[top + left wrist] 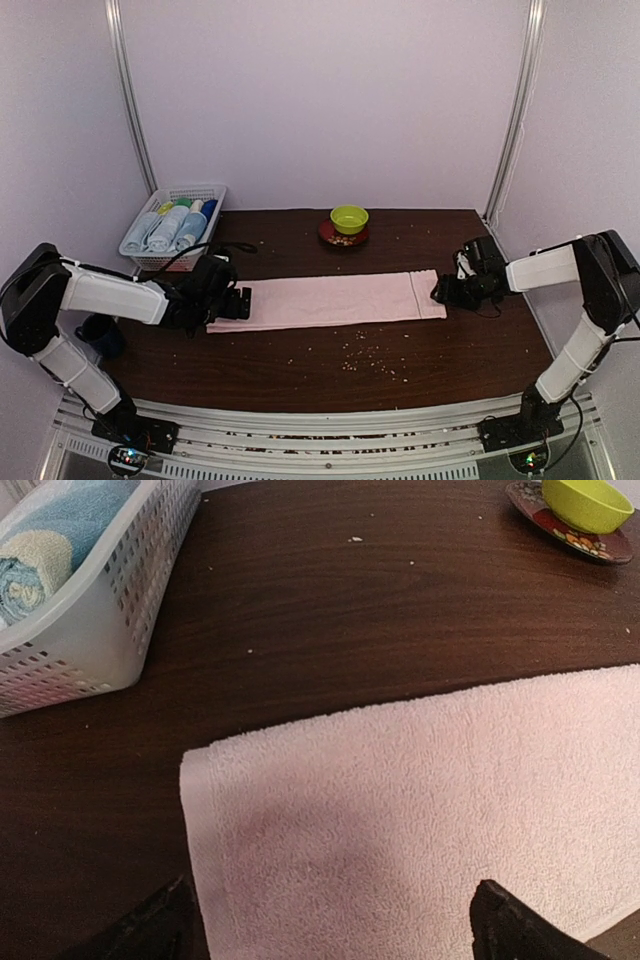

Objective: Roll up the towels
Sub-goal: Pick up the towel from the center of the board.

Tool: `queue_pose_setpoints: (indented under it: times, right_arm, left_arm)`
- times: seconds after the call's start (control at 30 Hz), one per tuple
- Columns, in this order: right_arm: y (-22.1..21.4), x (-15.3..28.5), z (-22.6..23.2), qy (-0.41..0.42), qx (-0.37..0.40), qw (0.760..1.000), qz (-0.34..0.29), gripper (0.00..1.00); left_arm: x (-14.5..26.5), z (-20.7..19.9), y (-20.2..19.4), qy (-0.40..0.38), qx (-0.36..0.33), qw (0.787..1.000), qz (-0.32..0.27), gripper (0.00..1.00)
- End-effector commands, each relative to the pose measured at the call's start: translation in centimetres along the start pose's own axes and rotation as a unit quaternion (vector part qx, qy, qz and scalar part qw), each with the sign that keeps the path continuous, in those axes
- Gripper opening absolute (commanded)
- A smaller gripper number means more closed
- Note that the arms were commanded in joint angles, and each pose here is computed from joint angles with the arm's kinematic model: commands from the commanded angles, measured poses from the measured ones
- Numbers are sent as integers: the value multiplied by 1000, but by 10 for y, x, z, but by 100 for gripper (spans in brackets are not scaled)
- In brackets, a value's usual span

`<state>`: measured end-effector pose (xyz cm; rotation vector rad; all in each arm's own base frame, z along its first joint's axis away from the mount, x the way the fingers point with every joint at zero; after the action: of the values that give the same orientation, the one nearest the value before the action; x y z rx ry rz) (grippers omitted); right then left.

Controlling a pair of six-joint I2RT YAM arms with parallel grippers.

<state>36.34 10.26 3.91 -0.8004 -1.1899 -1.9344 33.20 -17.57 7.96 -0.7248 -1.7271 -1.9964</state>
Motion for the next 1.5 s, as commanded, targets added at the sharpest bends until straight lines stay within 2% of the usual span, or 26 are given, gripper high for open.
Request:
queue_pose_setpoints:
  times: [0.0,0.13,0.3,0.53,0.67,0.73,0.93,1.13,1.47]
  right_arm:
    - [-10,-11,2,22,-14,999,21,66]
    - [-20,-19,3,30,-18,999,38,55]
    - [-28,-23,3,27,-16,998,46,50]
    - [-32,-28,5,22,-18,998,54,36]
    - [-36,-33,8,20,-16,998,61,15]
    - [-35,-34,7,14,-18,998,58,1]
    - [-9,-18,6,-16,-16,1000,15,0]
    - [39,19,6,-30,-15,999,-41,0]
    - [83,72,-41,-66,-48,993,-91,0]
  left_arm:
    - [5,4,12,6,9,1000,-26,98]
    - [6,6,13,10,9,1000,-27,98]
    - [6,6,14,11,8,1000,-28,98]
    - [8,8,14,16,9,999,-30,98]
    - [9,10,16,18,10,999,-32,98]
    - [10,10,16,18,10,999,-34,98]
    - [10,12,16,23,11,999,-35,98]
    - [11,13,17,24,11,999,-35,98]
    - [11,13,17,25,10,999,-34,98]
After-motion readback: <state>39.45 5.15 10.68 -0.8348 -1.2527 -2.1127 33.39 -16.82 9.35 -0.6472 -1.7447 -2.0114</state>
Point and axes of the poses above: each gripper's point midway between its finger pads, its own x axis back along the fingers, its own z axis along the line the jaws close on, y = z × x, the point moved 1 cm from there along x, back along the fingers, and after that the axes turned 5 degrees about -x, right-handed, at the moved point
